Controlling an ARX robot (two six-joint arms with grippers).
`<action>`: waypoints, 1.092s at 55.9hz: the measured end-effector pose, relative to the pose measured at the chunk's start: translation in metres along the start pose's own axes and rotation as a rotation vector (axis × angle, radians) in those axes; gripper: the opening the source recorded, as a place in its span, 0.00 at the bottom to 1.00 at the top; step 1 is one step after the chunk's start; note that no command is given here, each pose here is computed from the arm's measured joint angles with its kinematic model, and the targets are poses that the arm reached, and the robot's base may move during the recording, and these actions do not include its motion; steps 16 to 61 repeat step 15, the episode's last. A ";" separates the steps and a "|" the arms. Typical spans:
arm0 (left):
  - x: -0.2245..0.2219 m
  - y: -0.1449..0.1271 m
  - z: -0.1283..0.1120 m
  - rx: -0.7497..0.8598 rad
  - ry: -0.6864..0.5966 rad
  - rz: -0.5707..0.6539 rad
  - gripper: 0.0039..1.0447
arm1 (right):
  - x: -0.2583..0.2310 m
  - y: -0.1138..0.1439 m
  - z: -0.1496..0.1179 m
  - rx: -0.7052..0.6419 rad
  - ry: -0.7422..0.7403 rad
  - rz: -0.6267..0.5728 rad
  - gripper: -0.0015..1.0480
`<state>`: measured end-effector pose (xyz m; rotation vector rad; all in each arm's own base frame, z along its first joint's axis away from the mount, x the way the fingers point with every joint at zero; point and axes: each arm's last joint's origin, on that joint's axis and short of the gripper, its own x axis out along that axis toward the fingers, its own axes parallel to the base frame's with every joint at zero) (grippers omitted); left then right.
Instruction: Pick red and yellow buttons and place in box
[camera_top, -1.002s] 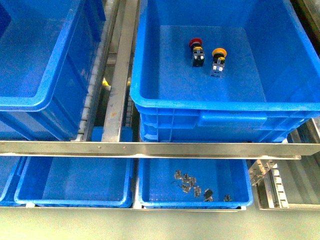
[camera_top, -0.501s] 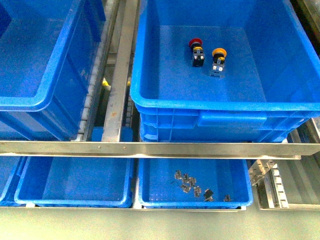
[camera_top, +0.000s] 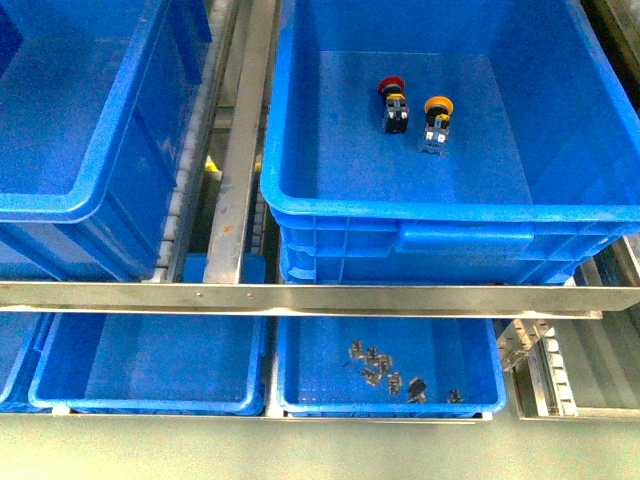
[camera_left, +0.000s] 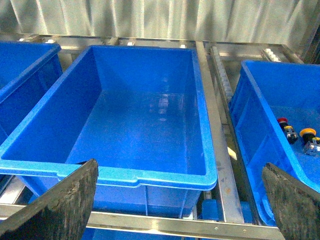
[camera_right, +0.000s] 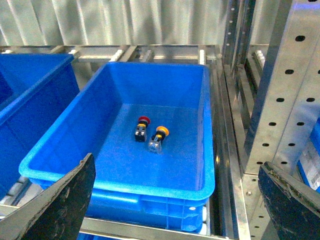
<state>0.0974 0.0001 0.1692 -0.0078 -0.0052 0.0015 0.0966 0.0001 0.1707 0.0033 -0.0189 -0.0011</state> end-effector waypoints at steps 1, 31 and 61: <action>0.000 0.000 0.000 0.000 0.000 0.000 0.93 | 0.000 0.000 0.000 0.000 0.000 0.000 0.94; 0.000 0.000 0.000 0.000 0.000 0.000 0.93 | 0.000 0.000 0.000 0.000 0.000 0.000 0.94; 0.000 0.000 0.000 0.000 0.000 0.000 0.93 | 0.000 0.000 0.000 0.000 0.000 0.000 0.94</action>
